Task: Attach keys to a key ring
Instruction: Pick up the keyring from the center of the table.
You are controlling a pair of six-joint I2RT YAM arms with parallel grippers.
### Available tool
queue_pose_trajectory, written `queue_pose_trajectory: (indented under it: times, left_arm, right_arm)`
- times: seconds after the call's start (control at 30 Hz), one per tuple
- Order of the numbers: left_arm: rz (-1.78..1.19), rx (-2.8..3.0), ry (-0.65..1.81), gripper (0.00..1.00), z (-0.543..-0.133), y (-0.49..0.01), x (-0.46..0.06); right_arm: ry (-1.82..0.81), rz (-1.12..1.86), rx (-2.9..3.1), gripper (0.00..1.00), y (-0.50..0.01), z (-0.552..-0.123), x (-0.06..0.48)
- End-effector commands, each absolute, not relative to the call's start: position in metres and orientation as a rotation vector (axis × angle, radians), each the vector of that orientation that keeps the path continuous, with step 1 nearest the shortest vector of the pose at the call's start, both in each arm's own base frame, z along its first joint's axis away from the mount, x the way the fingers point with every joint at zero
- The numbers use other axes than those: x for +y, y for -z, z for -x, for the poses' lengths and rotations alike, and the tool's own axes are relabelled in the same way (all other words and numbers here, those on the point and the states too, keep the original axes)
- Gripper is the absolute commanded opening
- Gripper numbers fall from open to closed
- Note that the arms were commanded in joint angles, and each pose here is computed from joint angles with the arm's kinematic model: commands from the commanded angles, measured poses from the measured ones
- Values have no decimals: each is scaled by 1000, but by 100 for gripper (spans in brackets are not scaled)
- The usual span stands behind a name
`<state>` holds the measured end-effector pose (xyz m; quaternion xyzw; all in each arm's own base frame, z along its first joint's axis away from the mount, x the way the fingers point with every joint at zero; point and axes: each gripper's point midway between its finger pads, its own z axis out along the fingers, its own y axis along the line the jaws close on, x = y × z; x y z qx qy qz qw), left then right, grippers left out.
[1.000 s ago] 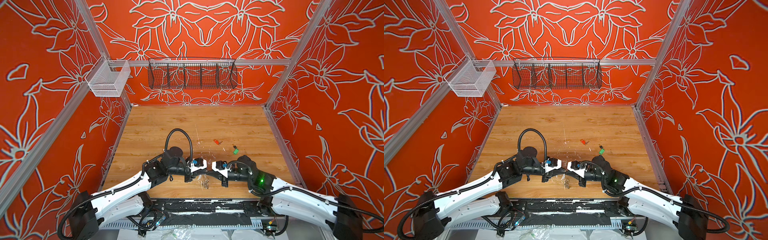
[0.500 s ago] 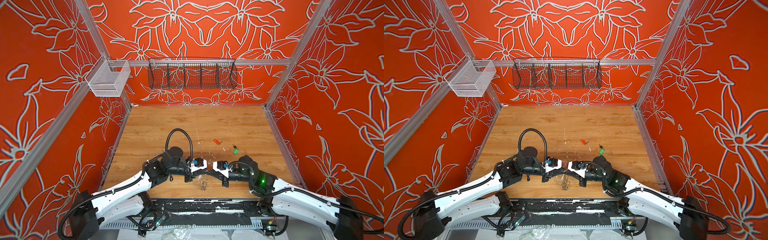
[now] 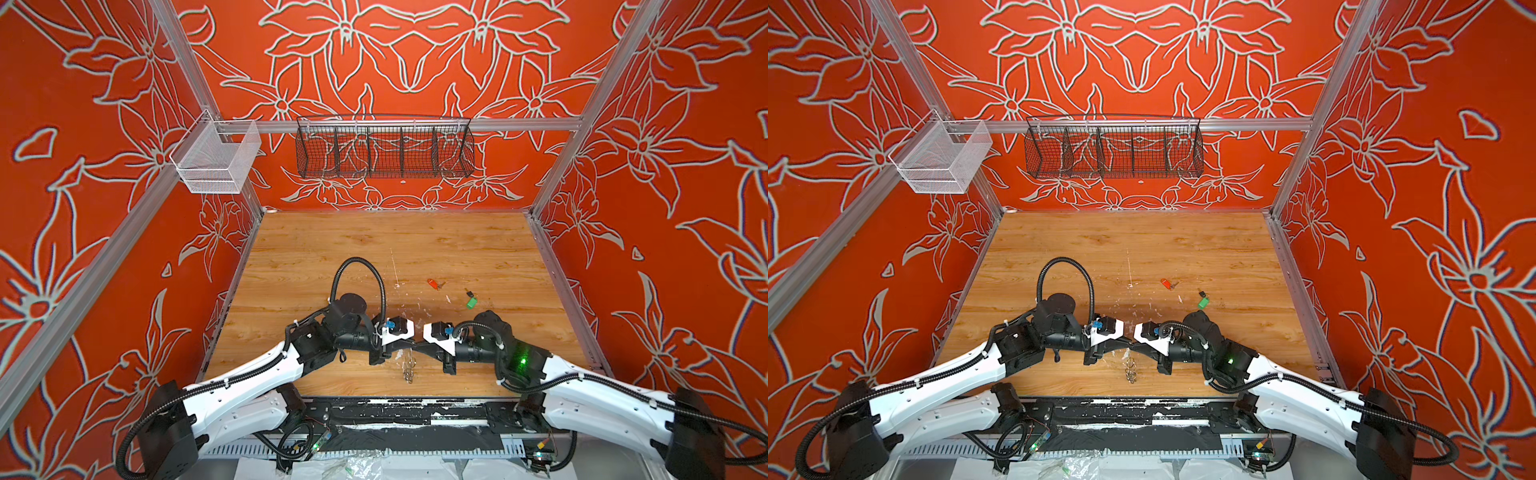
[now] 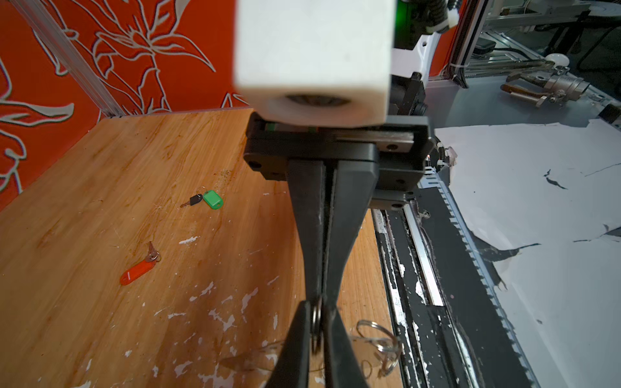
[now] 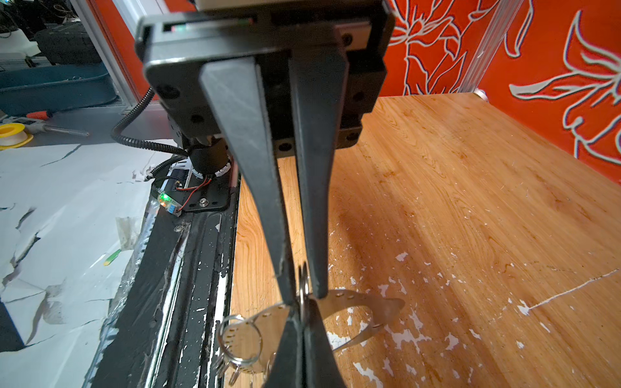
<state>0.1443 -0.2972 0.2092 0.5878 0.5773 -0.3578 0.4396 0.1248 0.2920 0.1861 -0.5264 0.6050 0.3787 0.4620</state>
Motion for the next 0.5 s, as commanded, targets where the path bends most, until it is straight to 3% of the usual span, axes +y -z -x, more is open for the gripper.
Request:
queue_pose_trajectory:
  times: [0.0, 0.2, 0.4, 0.47]
  left_arm:
    - [-1475, 1405, 901, 16, -141, -215, -300]
    - [-1486, 1433, 905, 16, -144, -206, -302]
    - [-1490, 1434, 904, 0, -144, -205, -303]
    - [-1490, 1436, 904, 0, -144, -205, -303]
  right_arm:
    - [-949, 1291, 1416, 0, -203, -121, 294]
    - [-951, 1293, 1414, 0, -204, -120, 294]
    - [-951, 1292, 1409, 0, -205, -121, 294]
    - [-951, 1292, 1410, 0, -204, -121, 294]
